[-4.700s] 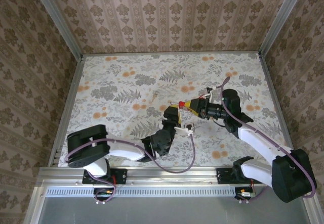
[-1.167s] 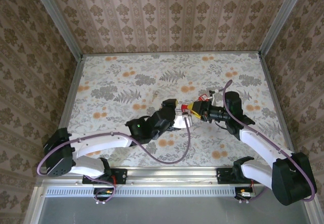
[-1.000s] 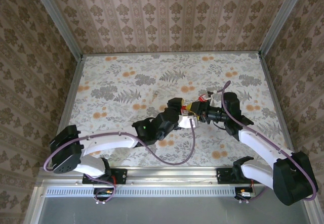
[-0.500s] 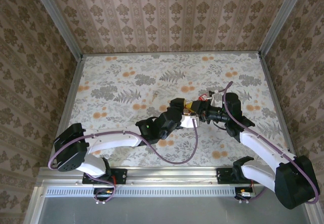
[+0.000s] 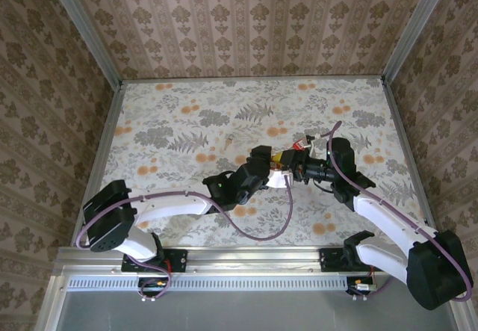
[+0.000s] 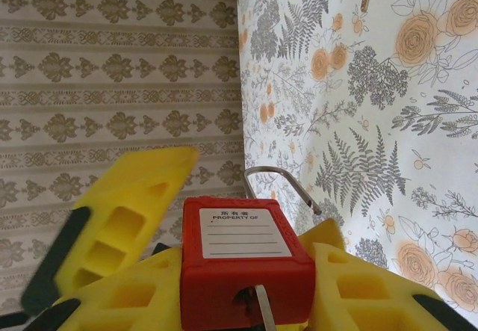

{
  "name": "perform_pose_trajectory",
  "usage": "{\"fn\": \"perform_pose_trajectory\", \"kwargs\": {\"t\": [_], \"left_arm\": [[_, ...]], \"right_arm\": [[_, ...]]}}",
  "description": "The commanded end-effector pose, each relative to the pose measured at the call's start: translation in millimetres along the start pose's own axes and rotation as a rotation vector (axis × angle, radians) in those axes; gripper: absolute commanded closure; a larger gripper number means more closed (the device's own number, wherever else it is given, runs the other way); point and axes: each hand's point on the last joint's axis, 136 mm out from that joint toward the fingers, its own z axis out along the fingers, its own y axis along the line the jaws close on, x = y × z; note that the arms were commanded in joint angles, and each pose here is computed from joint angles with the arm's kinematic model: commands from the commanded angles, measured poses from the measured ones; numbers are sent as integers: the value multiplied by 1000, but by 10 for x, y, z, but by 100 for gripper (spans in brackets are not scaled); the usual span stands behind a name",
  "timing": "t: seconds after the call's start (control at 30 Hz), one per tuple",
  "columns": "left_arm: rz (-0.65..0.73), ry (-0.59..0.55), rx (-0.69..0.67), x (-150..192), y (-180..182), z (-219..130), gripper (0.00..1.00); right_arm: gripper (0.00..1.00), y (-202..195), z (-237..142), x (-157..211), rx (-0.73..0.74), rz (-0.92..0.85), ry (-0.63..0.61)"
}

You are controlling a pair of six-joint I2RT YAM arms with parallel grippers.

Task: Unlock with the key

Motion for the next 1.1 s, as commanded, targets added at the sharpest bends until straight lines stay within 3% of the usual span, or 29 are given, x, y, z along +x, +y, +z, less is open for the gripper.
{"fn": "perform_pose_trajectory", "kwargs": {"t": [0.0, 0.17, 0.27, 0.37, 0.5, 0.63, 0.9, 1.07], "left_arm": [[-1, 3, -32, -21, 122, 18, 44], [2, 2, -41, -21, 136, 10, 60], [10, 2, -46, -28, 152, 1, 65], [12, 3, -41, -26, 147, -4, 69], [10, 14, -31, 7, 123, -7, 68], [-19, 26, -12, 98, 111, -32, 68], [-115, 81, 70, 385, 9, -116, 69], [-132, 157, 163, 614, -199, -69, 71]], "right_arm": [[78, 170, -28, 9, -37, -9, 1], [77, 148, 6, 24, -32, 1, 13], [77, 148, 11, 27, -33, 5, 15], [66, 173, 2, 18, -39, 0, 8], [42, 229, -40, -65, -36, -13, -17], [30, 260, -204, -331, -5, -28, -92], [24, 7, -749, -949, 73, 17, -340], [24, -127, -810, -995, 91, 22, -370]]}}
